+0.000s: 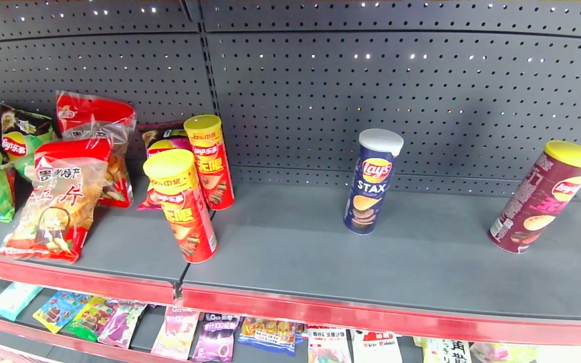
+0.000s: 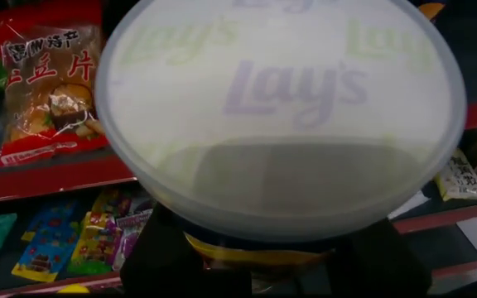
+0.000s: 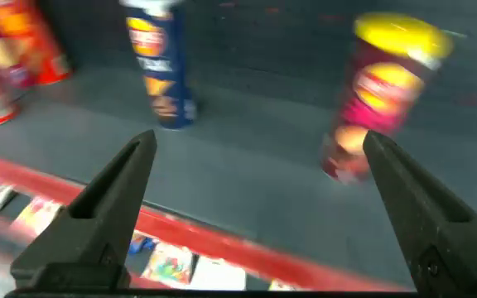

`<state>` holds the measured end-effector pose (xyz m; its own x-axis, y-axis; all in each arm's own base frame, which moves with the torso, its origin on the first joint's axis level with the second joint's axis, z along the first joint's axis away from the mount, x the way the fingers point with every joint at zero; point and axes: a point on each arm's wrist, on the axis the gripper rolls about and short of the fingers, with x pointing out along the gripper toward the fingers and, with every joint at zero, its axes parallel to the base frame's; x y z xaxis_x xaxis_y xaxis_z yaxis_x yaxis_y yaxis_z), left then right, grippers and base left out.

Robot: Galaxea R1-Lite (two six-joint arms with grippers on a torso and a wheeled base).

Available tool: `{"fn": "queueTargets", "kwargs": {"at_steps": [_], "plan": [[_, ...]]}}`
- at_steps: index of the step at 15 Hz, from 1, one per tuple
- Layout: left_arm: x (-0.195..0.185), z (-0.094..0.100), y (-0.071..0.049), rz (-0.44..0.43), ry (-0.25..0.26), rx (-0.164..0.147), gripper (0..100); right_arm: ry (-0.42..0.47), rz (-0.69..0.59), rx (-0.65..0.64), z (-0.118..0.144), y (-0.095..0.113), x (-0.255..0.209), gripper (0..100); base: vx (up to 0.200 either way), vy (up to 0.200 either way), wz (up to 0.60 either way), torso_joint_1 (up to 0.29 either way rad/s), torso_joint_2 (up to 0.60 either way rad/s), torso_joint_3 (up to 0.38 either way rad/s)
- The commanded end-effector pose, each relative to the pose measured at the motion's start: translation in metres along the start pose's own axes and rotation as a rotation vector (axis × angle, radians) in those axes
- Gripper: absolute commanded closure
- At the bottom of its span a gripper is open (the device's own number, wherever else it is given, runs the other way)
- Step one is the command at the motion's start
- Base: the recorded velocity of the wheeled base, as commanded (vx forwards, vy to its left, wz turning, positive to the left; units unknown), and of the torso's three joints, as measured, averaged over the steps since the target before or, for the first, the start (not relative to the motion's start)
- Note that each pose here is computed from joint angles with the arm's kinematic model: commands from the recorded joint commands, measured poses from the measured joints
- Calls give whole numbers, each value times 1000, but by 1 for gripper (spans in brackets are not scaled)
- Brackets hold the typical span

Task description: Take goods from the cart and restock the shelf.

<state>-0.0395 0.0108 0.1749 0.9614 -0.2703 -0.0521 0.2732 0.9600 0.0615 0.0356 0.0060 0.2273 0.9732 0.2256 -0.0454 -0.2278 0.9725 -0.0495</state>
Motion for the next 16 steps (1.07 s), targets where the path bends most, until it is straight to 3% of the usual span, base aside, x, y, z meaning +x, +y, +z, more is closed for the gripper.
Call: {"fn": "queueTargets", "kwargs": {"at_steps": [1,5,9,12,13,16], "plan": [[17,11,1,-14,79,-20,100,175,288,-9,17,4,82,0,0,0,0,0,0,0],[27,20,1,-8,121,-24,100,233,536,19,7,20,131,0,0,0,0,0,0,0],[29,23,1,-15,127,-25,100,264,670,27,-8,26,175,0,0,0,0,0,0,0],[33,28,2,-16,133,-25,100,228,681,-41,-19,26,211,0,0,0,0,0,0,0],[34,31,2,-16,134,-25,100,173,733,-63,-25,24,232,0,0,0,0,0,0,0],[35,33,2,-15,134,-25,100,141,769,-73,-24,25,254,0,0,0,0,0,0,0]]}}
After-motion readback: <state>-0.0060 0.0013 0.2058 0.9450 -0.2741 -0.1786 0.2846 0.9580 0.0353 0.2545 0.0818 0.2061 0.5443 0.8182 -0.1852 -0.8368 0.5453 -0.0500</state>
